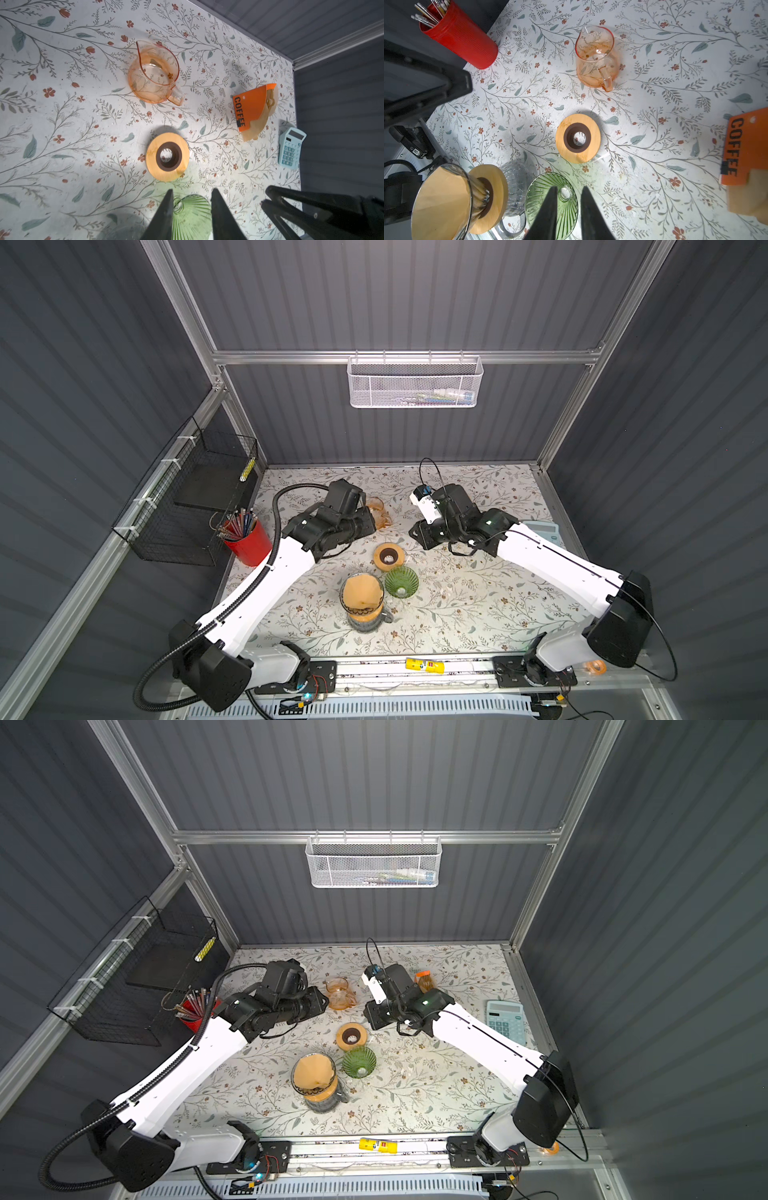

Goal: Place the coffee filter in the dripper
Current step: 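Release the filter and lift both grippers away from the glass dripper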

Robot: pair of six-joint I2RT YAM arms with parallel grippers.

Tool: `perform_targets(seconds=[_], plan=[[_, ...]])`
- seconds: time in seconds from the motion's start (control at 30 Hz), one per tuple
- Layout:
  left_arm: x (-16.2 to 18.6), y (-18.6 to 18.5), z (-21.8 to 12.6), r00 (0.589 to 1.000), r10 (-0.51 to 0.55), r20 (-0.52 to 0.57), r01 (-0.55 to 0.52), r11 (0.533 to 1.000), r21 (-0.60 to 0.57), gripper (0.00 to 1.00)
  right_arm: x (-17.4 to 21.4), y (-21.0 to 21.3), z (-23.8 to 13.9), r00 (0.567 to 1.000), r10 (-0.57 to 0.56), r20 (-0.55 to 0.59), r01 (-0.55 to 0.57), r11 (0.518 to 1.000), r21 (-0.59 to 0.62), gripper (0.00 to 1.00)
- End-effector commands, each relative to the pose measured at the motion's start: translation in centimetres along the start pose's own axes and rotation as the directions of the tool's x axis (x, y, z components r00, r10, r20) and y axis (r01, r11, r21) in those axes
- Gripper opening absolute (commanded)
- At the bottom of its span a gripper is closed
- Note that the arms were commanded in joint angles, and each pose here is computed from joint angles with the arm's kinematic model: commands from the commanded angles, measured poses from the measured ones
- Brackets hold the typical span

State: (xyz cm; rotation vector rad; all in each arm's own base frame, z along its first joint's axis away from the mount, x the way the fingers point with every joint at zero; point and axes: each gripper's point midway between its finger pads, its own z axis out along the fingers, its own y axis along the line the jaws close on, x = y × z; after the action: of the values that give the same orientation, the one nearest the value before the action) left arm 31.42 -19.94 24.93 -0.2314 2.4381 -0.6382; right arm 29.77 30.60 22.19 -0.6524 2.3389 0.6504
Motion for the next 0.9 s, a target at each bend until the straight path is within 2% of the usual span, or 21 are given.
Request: perform_targets(seconds=[0.0, 0.13, 0.33, 0.57, 0.87], plan=[[-2.2, -1.5, 0.0, 0.999, -0.025, 0.028, 0.023, 0.995, 0.093, 0.33, -0.5, -0.7, 1.7, 0.999, -0.037, 0.021, 0.038, 0.999, -0.029, 0.25], [-3.2, -0.8, 0.7, 0.997, -0.082, 0.007, 0.08, 0.988, 0.134, 0.37, -0.7, -1.8, 4.2, 0.998, -0.056, -0.01, 0.056, 0.998, -0.015, 0.28], [-4.7, 1.0, 1.5, 0.984, -0.178, -0.01, 0.177, 0.968, 0.178, 0.37, -1.2, -2.4, 8.4, 0.996, -0.077, -0.033, 0.076, 0.996, -0.037, 0.33], [-5.5, 2.4, 1.9, 0.98, -0.198, -0.021, 0.199, 0.964, 0.179, 0.38, -1.3, -3.4, 12.6, 0.995, -0.097, -0.033, 0.096, 0.995, -0.027, 0.37], [-5.8, 4.1, 1.8, 0.975, -0.223, -0.018, 0.223, 0.962, 0.155, 0.38, -1.9, -4.4, 16.3, 0.99, -0.138, -0.032, 0.137, 0.99, -0.005, 0.39]])
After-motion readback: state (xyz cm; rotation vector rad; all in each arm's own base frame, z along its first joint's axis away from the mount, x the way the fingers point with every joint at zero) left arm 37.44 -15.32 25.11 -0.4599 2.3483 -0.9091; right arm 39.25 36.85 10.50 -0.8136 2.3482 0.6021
